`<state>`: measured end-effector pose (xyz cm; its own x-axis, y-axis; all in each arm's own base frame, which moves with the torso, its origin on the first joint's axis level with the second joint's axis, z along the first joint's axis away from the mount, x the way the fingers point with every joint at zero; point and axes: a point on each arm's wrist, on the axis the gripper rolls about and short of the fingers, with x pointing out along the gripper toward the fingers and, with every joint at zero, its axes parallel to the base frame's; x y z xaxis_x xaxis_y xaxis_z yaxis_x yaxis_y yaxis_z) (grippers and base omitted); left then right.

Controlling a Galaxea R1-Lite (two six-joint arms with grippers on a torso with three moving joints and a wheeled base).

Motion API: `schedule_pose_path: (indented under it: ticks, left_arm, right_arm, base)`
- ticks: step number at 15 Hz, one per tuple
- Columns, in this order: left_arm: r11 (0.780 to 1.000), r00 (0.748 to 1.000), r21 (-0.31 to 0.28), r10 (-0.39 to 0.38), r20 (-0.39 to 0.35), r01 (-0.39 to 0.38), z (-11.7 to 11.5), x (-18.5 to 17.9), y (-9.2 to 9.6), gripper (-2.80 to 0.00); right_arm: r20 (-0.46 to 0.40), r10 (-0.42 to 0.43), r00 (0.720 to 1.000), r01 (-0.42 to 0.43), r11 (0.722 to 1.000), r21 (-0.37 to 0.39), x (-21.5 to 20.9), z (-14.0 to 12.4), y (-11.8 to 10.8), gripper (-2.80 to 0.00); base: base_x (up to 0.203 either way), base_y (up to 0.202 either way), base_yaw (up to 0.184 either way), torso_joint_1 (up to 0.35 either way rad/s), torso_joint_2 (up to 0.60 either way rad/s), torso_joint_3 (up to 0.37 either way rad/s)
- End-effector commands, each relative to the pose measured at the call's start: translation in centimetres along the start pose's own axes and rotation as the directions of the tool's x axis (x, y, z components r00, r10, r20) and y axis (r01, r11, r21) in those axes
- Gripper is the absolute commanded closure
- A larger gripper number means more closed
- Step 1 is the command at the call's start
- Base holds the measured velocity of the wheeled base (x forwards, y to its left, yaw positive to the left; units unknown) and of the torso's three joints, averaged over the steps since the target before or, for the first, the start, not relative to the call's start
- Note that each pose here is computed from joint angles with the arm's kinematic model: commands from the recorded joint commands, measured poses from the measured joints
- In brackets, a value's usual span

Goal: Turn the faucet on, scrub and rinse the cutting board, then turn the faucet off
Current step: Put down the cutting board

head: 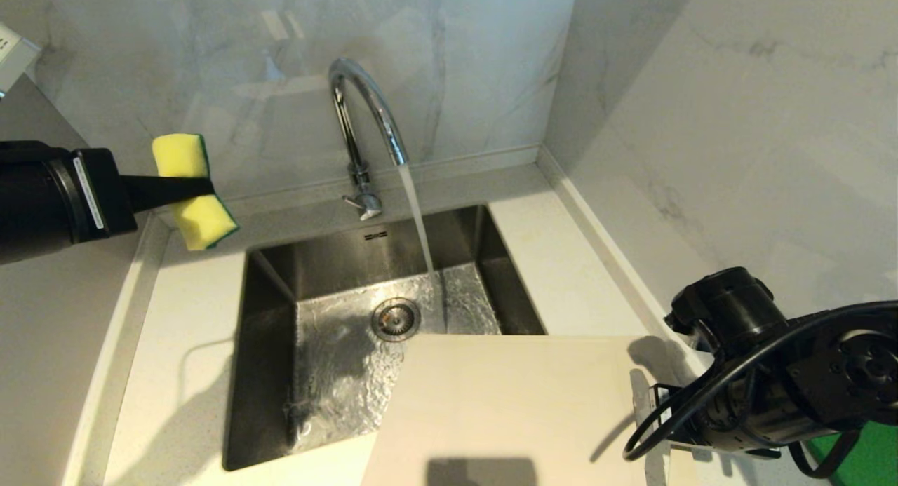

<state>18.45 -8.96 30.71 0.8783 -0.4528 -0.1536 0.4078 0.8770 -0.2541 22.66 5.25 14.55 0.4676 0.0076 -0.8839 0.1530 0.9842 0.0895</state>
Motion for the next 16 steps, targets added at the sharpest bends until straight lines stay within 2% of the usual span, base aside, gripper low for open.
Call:
schedule_pose_path:
  ticks: [1, 10, 11, 16]
  left_arm:
    - [1.000, 1.000, -0.002, 0.001, -0.001, -0.001, 0.0, 0.1, 0.0, 0.00]
    - [1.000, 1.000, -0.002, 0.007, -0.026, -0.007, -0.7, 0.3, 0.2, 0.00]
    - [1.000, 1.000, -0.002, 0.007, -0.028, -0.007, -0.8, 0.3, 0.2, 0.00]
    - [1.000, 0.999, -0.001, 0.012, -0.045, -0.012, -1.4, 0.0, 0.4, 0.00]
  right_arm:
    - [-0.044, -0.018, 0.999, 0.018, 1.000, -0.004, 1.9, 0.2, 0.3, 0.00]
    - [-0.013, -0.012, 1.000, 0.012, 1.000, -0.004, 4.7, 1.0, 0.9, 0.00]
    - [-0.018, -0.015, 1.000, 0.015, 1.000, -0.003, 4.9, 1.0, 0.9, -2.80]
    - [0.000, -0.011, 1.000, 0.011, 1.000, 0.007, 5.4, 1.3, 1.0, -2.80]
  base:
    - [0.000, 0.000, 0.000, 0.000, 0.00, 0.000]
    - [0.000, 0.000, 0.000, 0.000, 0.00, 0.000]
    - [0.000, 0.000, 0.000, 0.000, 0.00, 0.000]
    - [0.000, 0.000, 0.000, 0.000, 0.00, 0.000]
